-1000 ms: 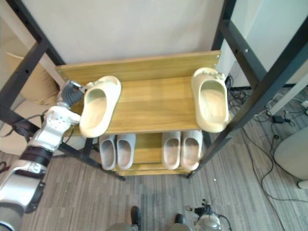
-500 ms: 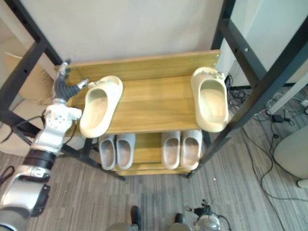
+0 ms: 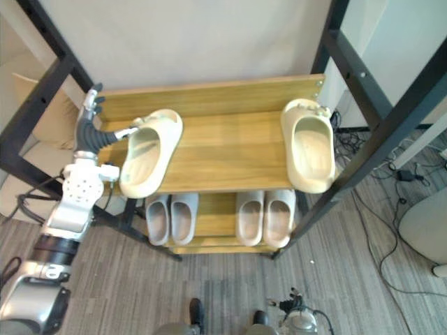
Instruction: Organize the slippers on the shoe rack
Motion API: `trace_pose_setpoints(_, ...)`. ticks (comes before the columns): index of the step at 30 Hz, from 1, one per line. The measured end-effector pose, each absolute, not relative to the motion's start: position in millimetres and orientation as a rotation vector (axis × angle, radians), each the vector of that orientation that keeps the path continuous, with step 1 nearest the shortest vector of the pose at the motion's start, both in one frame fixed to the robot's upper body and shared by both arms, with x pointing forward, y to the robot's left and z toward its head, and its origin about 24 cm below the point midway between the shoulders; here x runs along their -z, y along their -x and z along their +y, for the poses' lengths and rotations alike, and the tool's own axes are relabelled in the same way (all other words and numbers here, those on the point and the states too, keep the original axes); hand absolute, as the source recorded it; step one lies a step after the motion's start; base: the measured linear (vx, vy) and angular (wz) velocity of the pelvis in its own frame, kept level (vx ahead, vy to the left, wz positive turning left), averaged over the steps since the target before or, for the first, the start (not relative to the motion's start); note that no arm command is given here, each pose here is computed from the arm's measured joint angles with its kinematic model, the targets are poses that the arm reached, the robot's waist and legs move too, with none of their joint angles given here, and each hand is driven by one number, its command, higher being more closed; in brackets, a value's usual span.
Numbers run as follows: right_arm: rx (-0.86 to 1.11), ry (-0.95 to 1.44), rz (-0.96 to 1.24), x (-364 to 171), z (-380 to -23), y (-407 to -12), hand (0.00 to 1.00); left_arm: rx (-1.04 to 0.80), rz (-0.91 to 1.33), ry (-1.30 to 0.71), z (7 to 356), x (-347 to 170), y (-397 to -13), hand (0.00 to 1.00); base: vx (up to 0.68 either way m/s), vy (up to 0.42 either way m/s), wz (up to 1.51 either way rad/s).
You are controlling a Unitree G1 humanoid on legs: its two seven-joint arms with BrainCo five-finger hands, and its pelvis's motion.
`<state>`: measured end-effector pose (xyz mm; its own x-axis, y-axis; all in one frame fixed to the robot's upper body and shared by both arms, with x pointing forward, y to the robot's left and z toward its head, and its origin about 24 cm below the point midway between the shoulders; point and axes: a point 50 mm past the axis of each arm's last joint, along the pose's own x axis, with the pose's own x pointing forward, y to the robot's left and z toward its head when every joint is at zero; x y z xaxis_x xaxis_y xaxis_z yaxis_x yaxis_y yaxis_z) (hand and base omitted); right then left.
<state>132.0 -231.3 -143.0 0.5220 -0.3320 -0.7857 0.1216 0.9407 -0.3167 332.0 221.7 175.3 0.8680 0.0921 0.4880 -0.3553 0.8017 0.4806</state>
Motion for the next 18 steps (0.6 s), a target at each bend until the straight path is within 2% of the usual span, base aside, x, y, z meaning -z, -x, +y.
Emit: trace_pose_setpoints(18, 0.266, 0.239, 0.959, 140, -231, -138, 0.0, -0.188, -0.399, -0.668, 218, -163, -339, 0.0, 0.0, 0.0, 0.0)
